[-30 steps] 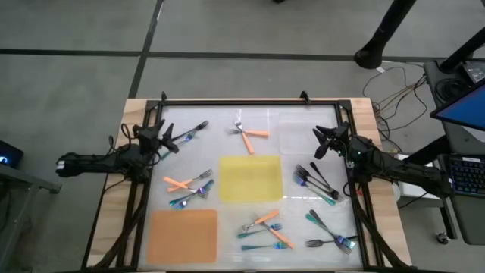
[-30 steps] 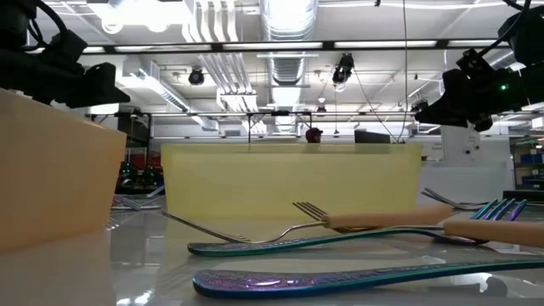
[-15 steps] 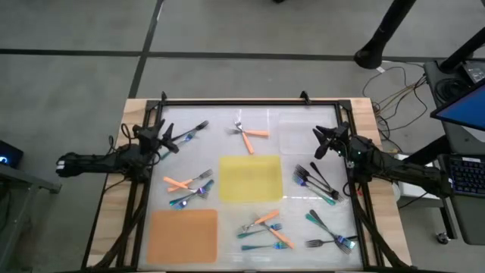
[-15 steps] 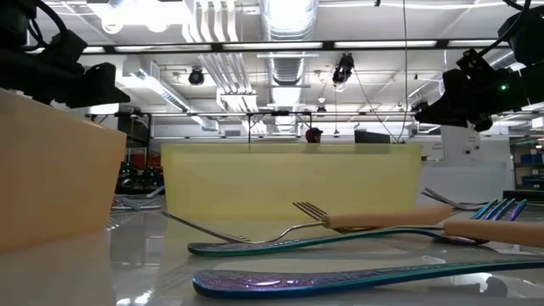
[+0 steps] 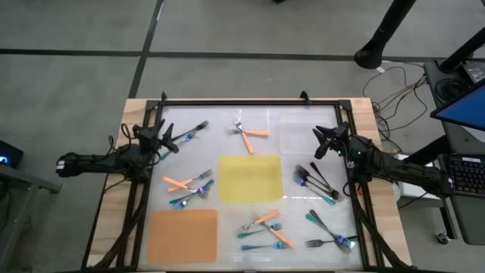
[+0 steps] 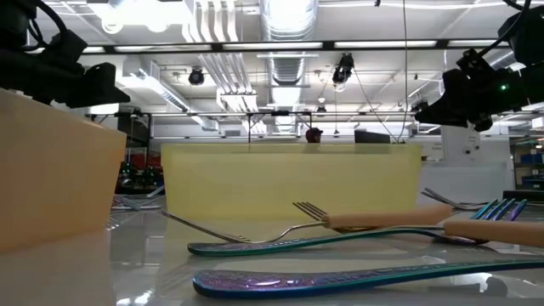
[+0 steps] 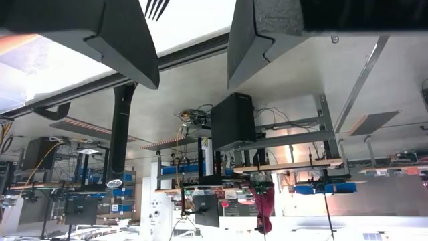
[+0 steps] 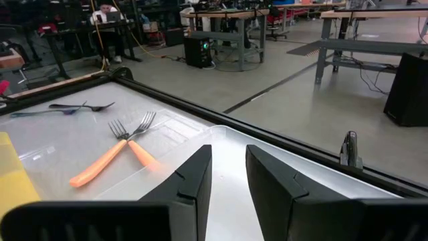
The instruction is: Sort silverware by color (type)
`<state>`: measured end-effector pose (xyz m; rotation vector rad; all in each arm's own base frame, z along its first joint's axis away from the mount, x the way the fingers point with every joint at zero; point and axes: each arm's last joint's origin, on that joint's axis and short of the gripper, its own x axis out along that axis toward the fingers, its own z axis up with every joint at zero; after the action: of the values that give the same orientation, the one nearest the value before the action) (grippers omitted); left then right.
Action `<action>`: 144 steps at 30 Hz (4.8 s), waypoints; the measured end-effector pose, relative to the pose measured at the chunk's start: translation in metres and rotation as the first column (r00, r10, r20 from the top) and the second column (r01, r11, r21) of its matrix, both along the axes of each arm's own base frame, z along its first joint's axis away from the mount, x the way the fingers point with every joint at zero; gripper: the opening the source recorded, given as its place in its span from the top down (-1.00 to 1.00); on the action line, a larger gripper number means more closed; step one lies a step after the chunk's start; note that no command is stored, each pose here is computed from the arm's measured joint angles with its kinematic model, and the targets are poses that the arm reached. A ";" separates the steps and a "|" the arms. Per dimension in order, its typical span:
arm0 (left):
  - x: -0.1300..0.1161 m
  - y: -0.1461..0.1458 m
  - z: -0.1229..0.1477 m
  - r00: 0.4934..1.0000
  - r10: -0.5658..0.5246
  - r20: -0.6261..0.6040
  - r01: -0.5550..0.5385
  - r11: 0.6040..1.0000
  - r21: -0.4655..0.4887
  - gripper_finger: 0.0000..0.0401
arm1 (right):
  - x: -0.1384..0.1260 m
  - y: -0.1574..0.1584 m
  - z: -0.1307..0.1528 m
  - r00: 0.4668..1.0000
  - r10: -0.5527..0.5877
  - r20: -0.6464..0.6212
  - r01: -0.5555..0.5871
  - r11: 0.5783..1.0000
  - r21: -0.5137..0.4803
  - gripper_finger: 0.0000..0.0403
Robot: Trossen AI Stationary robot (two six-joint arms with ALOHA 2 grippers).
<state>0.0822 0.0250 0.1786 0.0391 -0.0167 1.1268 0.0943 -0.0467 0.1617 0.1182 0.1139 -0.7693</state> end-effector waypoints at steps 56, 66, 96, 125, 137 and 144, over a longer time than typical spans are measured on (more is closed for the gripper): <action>0.000 0.000 0.000 1.000 0.000 0.000 0.000 1.000 0.000 0.21 | 0.000 0.000 0.000 0.992 0.013 -0.125 -0.029 0.991 -0.127 0.58; 0.000 0.000 0.000 1.000 0.000 0.000 0.000 1.000 0.000 0.21 | 0.000 0.000 0.004 0.993 0.012 -0.120 -0.032 0.984 -0.174 0.58; 0.000 0.000 0.000 1.000 0.000 0.000 0.000 1.000 0.000 0.21 | -0.004 0.003 0.081 0.998 -0.050 0.028 0.038 0.944 0.329 0.58; 0.000 0.000 0.000 1.000 0.000 0.000 0.000 1.000 0.000 0.21 | 0.028 0.007 0.034 0.844 0.270 -0.463 0.343 0.390 0.854 0.27; 0.000 0.000 0.000 1.000 0.000 0.000 0.000 1.000 0.000 0.21 | 0.044 0.001 0.008 0.718 0.367 -0.591 0.469 0.373 0.801 0.36; 0.000 0.000 0.000 1.000 0.000 0.000 0.000 1.000 0.000 0.21 | 0.052 0.002 0.002 0.712 0.433 -0.553 0.444 0.332 0.832 0.40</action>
<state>0.0822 0.0250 0.1784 0.0393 -0.0163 1.1270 0.1467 -0.0449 0.1637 1.0000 1.4005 -0.6094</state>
